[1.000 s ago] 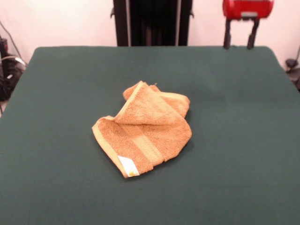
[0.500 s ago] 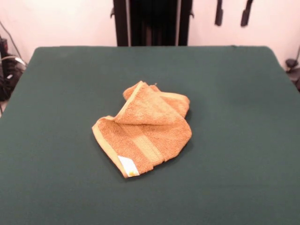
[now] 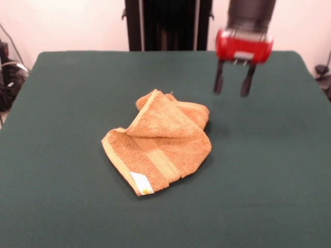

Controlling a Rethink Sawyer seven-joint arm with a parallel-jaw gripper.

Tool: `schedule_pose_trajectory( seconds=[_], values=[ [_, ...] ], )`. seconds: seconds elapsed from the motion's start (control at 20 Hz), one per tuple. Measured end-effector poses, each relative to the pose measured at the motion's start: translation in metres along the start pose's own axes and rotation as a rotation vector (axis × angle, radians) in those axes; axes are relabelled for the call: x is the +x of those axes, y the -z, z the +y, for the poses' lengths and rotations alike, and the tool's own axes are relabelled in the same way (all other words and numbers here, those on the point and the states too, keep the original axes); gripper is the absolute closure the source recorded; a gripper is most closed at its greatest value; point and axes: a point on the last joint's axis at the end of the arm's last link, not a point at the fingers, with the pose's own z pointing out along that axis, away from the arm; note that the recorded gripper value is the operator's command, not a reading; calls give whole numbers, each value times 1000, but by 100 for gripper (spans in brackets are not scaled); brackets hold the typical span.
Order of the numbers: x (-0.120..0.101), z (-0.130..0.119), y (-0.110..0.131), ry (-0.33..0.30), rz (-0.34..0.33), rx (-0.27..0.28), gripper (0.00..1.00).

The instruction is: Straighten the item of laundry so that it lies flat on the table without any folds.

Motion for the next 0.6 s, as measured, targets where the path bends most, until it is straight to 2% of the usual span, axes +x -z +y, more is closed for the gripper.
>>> schedule_pose_trajectory(
  seconds=[0.2, 0.3, 0.35, 0.6],
  values=[
    [20, -23, -57, 15, -24, 28, 0],
    [28, -30, -73, 21, -24, 34, 0],
    [30, -36, -87, 38, -50, 35, 0],
    [27, -35, -90, 103, -112, 35, 0]
  ],
)
